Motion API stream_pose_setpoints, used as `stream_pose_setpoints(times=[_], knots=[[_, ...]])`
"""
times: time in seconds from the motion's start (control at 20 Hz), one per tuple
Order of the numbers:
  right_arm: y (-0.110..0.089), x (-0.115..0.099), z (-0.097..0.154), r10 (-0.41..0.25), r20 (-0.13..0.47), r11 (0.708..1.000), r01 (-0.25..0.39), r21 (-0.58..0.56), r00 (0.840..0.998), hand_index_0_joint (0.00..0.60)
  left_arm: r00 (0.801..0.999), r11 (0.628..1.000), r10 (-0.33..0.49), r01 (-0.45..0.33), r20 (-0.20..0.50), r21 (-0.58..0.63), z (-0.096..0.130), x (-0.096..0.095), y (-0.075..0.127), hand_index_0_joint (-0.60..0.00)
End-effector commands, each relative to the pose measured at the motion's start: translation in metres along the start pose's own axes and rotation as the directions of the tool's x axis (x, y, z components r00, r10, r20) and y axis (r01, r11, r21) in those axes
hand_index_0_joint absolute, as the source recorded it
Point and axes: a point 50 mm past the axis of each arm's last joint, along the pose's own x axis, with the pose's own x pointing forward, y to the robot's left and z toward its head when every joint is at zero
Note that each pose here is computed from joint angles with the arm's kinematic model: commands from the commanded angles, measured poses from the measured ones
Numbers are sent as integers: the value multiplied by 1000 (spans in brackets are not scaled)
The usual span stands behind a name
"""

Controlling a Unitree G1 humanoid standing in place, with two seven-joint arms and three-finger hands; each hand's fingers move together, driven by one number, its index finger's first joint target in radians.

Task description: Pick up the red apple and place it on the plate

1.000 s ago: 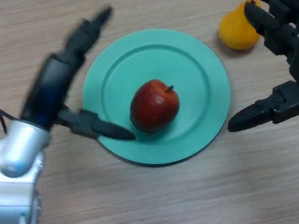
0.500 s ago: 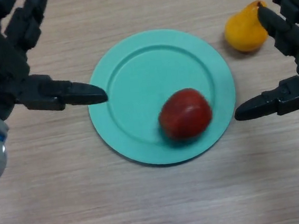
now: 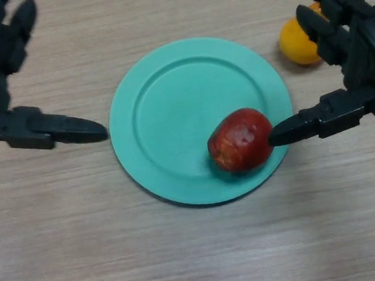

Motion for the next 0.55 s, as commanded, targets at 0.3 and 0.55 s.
stream_pose_setpoints(times=[0.3, 0.55], knots=[[-6, -7, 47, -27, 261, 998, 42, -52, 965, 0, 970, 997, 25, -42, 240, 66, 41, -9, 14, 0], [-7, -10, 47, -21, 275, 994, 49, -96, 961, 0, 962, 989, 50, -85, 269, 119, 43, -13, 20, 0]])
